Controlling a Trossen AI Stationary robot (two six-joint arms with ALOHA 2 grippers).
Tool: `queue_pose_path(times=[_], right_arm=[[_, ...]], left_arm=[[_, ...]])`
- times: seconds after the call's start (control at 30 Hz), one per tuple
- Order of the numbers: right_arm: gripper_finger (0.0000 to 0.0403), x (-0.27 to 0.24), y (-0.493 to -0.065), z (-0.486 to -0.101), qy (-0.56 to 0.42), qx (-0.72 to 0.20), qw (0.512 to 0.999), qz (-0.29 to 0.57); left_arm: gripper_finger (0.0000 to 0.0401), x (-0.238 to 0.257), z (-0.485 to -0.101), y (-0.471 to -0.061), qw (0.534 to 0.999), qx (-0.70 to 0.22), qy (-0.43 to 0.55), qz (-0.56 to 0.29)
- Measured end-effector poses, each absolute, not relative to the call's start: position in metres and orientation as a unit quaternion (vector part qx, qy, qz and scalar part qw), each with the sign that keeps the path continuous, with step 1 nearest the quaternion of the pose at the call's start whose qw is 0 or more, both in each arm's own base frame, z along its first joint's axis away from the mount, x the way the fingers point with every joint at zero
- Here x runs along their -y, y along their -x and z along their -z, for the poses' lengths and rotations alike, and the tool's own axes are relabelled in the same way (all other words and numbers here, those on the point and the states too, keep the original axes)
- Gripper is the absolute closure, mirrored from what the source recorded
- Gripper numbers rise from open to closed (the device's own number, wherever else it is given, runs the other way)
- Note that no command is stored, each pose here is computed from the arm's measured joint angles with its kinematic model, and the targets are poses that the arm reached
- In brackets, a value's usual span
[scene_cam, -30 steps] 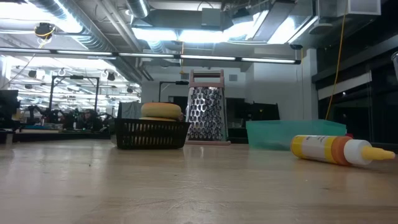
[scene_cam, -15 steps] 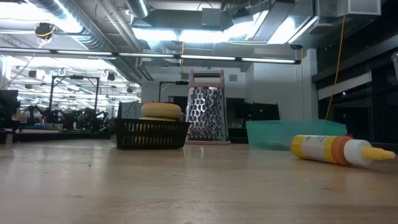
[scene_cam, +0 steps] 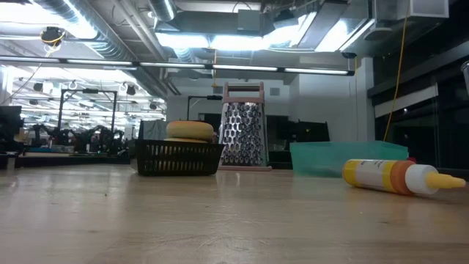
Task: Pick & Place Food Item
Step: Put the left yellow food coloring bottle into the transparent bin
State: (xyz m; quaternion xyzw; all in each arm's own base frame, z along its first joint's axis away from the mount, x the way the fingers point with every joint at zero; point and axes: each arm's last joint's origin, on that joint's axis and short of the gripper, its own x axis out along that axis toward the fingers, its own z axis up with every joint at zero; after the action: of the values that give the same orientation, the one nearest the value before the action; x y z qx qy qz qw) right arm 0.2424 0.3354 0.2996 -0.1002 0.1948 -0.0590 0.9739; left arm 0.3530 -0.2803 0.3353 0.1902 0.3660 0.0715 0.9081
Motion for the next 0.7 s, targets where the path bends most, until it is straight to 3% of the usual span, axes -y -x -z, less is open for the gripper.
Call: queue_pose_path(times=[0.23,0.7], right_arm=[[0.0268,-0.321,-0.233,-0.287,0.089,-0.237,0.961,0.109],[0.0266,-0.301,-0.18,-0.271,-0.027,-0.42,0.885,0.2]], left_arm=[[0.0129,0.285,-0.343,-0.315,0.906,-0.362,-0.162,-0.149],[0.0148,0.315,-0.344,-0.273,0.927,-0.297,-0.135,-0.183]])
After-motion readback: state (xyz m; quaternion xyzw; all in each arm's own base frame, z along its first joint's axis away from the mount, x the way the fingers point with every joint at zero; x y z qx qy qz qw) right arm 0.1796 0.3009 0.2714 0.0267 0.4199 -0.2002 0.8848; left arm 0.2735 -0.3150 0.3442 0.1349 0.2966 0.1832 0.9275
